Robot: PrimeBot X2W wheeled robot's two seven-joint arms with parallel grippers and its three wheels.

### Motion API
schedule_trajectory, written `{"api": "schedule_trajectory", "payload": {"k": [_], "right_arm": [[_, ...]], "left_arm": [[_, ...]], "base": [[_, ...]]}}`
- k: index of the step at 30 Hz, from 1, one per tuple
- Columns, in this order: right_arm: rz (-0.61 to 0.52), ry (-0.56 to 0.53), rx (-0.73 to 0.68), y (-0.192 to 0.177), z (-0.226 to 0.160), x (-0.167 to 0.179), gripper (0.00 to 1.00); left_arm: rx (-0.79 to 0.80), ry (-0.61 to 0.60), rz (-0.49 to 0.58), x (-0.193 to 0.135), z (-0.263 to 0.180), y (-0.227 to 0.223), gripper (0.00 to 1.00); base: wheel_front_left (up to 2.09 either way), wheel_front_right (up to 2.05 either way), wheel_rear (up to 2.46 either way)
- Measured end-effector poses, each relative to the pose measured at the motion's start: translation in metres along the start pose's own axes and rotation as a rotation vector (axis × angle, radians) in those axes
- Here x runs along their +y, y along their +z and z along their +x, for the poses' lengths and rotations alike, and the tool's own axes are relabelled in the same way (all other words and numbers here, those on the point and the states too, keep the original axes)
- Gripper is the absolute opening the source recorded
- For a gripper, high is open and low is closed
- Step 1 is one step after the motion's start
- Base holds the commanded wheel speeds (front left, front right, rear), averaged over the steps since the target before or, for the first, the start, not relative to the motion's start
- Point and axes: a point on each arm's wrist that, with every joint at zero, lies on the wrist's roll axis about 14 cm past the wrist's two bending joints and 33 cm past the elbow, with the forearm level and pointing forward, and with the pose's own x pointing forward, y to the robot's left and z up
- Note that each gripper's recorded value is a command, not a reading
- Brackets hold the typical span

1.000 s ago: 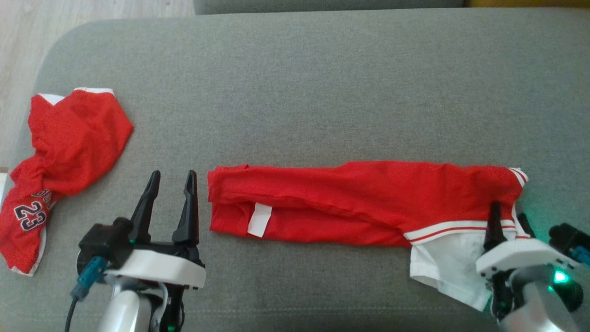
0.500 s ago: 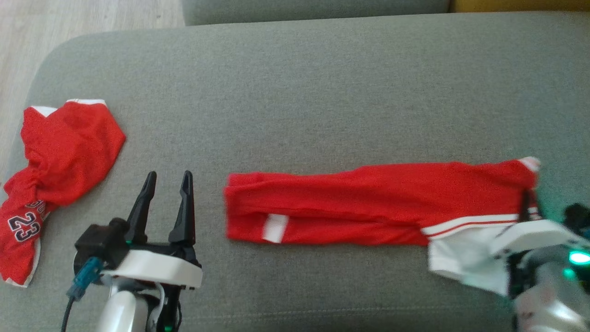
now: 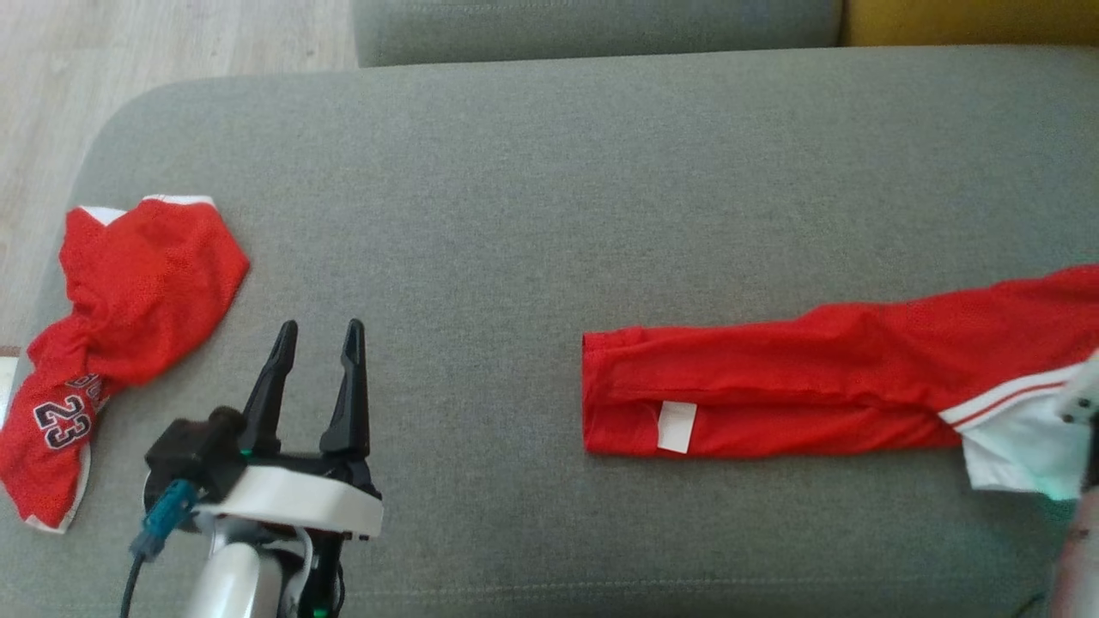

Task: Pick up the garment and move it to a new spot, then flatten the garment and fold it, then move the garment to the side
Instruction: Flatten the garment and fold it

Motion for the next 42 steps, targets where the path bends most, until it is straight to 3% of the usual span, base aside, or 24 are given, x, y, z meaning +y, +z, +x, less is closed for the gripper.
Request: {"api": "schedule_trajectory", "payload": {"k": [8,19,29,42], "right_arm": [[0.103,0.155,-0.014,0.019,-0.01,0.043,0.0],[0.361,0.497,-0.002,0.061,-0.053,0.122,0.0],[0.549,0.807,0.137,0.025,-0.113,0.208,0.0],[0.702,0.943,0.322,-0.034,-0.172,0.283,0.0]], "left_arm": [[-0.008,-0.005,-0.001,-0.007,-0.01,0.004,1.0],[-0.023,-0.037,-0.011,-0.025,-0.018,0.009,1.0],[-0.024,-0.035,-0.021,-0.026,-0.021,0.009,1.0],[-0.007,0.007,-0.019,-0.013,-0.027,0.004,1.0]], "base": [[0.0,0.0,0.0],[0.0,0.0,0.0],[0.0,0.0,0.0],[0.0,0.0,0.0]]}}
